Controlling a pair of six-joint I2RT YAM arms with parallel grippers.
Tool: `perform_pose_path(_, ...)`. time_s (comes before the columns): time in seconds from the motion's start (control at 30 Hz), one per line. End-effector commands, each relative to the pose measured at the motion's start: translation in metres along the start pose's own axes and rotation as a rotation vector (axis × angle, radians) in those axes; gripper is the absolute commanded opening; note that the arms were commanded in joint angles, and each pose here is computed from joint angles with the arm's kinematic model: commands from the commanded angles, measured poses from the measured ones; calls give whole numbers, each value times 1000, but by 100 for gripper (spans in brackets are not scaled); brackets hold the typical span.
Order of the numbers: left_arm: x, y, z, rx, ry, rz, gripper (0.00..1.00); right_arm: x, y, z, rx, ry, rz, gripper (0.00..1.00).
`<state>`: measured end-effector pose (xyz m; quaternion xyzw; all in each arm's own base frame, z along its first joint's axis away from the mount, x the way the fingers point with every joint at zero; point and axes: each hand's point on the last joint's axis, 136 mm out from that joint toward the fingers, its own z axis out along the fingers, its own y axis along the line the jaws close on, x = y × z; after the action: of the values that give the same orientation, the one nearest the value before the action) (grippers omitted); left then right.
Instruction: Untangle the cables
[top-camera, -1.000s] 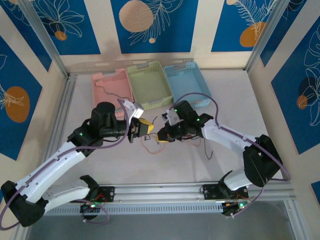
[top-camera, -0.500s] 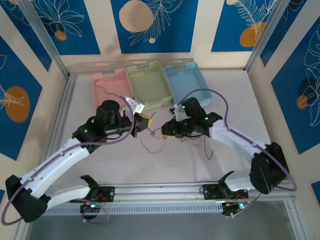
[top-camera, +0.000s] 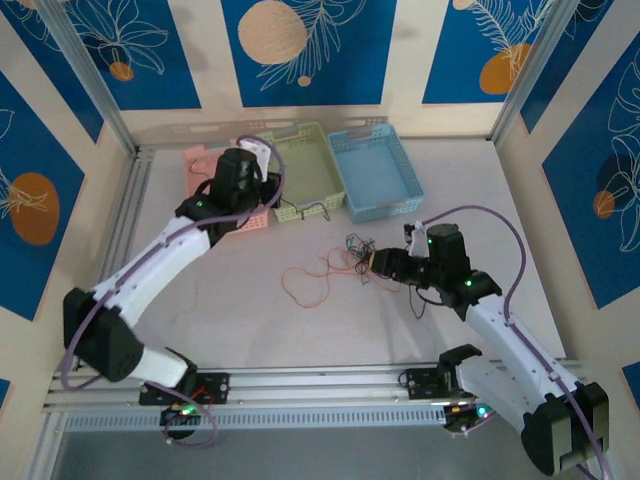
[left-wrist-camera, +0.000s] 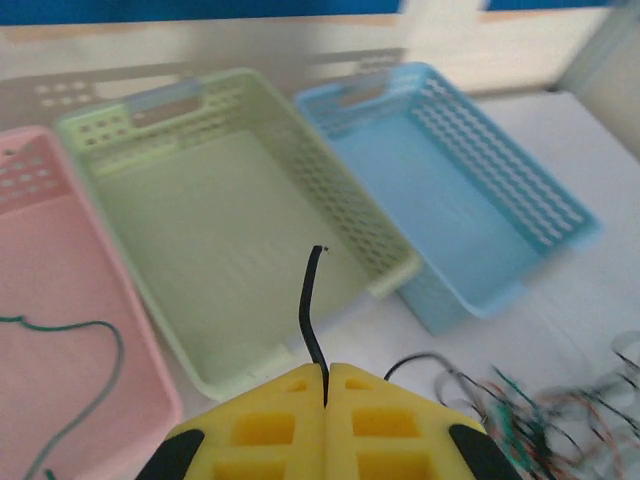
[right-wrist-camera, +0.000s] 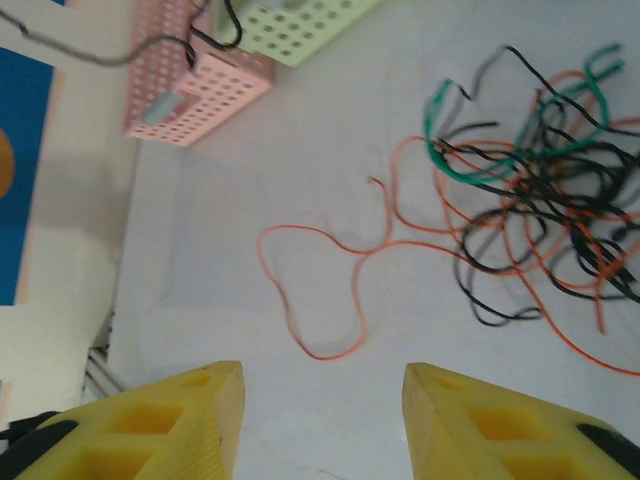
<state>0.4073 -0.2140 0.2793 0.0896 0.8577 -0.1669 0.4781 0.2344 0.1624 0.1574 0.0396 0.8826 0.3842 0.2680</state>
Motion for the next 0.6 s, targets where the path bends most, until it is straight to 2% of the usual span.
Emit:
perform_pose_path(0.0, -26, 20, 27, -50, -38, -79, 0, -1, -6, 1, -10, -71, -24, 45)
perform_pose_path(0.27, -51, 63, 97, -164, -115, -145, 0, 10, -5, 0, -84, -97, -37, 42)
perform_pose_path(0.43, -59, 77, 140, -229, -151, -129, 0, 12, 0, 1, -119, -88, -52, 42)
perform_pose_path(0.5, -56, 81, 156, -251, -135, -113, 8, 12, -1, 1, -120, -87, -50, 42)
perform_pose_path(0.57, -51, 83, 172, -256, -126, -100, 26, 12, -1, 1, -123, -86, -49, 42)
